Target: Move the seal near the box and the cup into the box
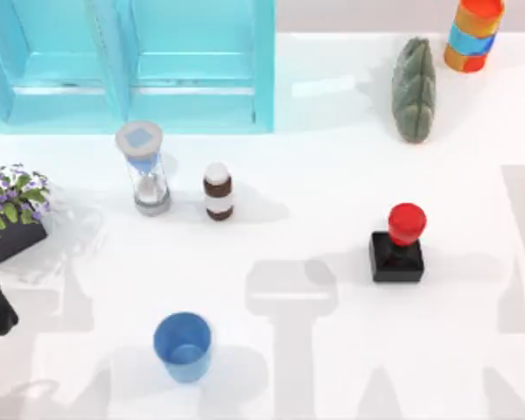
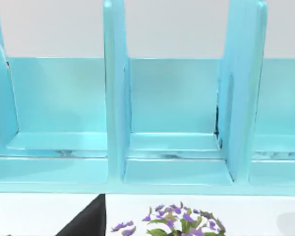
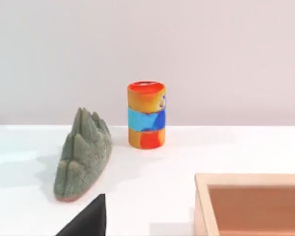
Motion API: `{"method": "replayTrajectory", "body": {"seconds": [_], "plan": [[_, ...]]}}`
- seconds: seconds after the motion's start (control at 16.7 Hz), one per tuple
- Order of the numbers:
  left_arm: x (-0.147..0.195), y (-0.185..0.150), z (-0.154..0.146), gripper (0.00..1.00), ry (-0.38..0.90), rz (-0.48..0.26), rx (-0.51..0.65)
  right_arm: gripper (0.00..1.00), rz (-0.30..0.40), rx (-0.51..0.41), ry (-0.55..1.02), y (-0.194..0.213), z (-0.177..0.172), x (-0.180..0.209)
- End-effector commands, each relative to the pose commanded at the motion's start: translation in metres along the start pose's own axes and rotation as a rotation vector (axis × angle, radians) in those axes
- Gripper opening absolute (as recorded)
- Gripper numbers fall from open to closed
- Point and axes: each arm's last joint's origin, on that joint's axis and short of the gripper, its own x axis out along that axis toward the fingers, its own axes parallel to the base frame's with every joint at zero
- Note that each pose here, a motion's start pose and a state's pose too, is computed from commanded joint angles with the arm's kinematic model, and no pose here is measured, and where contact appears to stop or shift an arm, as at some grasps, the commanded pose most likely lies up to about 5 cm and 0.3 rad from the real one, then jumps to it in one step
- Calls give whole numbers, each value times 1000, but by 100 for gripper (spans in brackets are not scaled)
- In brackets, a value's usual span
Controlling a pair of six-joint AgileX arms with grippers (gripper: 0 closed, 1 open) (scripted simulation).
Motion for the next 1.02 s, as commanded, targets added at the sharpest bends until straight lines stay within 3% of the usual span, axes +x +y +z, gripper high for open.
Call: {"method": "replayTrajectory", "body": {"seconds": [0.24, 0.48, 0.72, 1.02], "plan": [[0, 0, 0, 100, 0, 0, 0, 100, 9, 10, 28, 1, 5, 0], [0, 0, 0, 100, 0, 0, 0, 100, 56, 58, 181, 7, 38, 5], [0, 0, 0, 100, 0, 0, 0, 100, 108, 112, 449, 21, 88, 33], [0, 0, 0, 100, 0, 0, 0, 100, 131, 139, 872, 60, 130, 108]]}}
